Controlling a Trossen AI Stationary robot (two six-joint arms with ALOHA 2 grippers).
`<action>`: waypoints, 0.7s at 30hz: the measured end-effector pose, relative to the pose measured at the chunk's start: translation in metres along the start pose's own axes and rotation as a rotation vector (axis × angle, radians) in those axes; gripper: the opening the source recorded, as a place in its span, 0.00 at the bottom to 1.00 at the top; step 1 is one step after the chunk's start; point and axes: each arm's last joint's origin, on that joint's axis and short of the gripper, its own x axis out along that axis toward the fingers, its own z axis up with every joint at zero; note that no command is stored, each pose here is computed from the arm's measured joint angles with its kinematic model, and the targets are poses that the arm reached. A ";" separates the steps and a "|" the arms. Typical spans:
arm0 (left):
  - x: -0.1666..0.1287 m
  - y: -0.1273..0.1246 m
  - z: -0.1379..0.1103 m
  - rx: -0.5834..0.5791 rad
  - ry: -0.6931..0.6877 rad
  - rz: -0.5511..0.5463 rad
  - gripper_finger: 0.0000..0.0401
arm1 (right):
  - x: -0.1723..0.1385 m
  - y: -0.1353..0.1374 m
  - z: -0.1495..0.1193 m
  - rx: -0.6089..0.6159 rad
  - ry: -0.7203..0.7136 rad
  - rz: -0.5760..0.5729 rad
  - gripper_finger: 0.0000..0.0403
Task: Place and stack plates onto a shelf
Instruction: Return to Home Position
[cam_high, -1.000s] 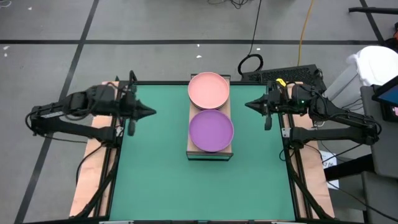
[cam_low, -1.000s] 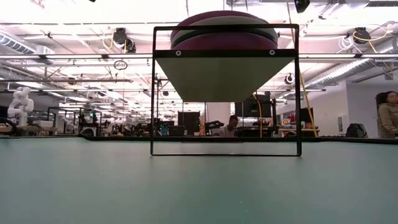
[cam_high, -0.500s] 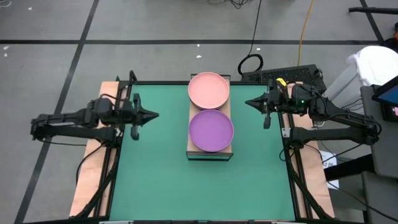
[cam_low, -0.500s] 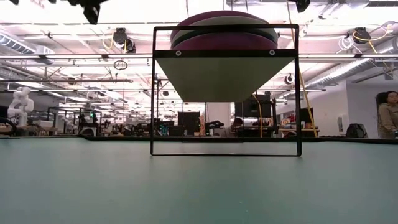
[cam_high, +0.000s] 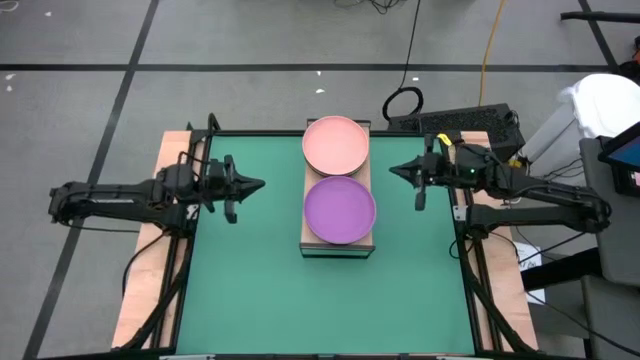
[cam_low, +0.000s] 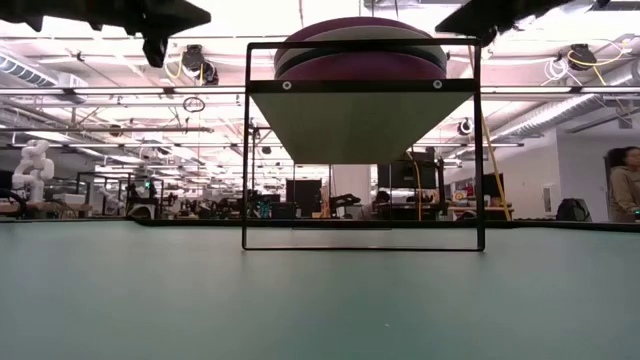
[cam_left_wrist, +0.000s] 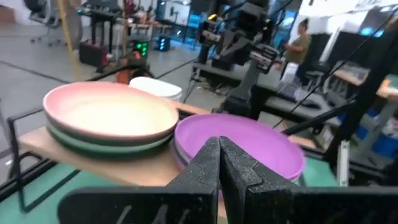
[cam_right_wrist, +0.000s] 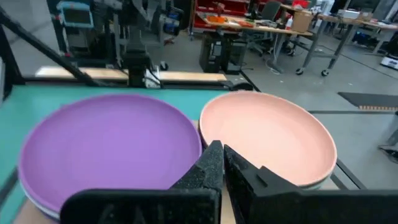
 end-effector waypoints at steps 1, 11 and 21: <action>0.001 0.000 -0.001 0.009 0.012 0.008 0.01 | 0.000 0.000 -0.003 -0.015 0.004 0.000 0.00; 0.012 -0.006 -0.007 0.203 0.048 -0.147 0.01 | -0.007 0.002 -0.027 0.017 -0.174 -0.071 0.00; 0.008 -0.015 0.017 0.225 -0.217 -0.226 0.01 | -0.042 0.011 -0.042 0.042 -0.345 0.169 0.00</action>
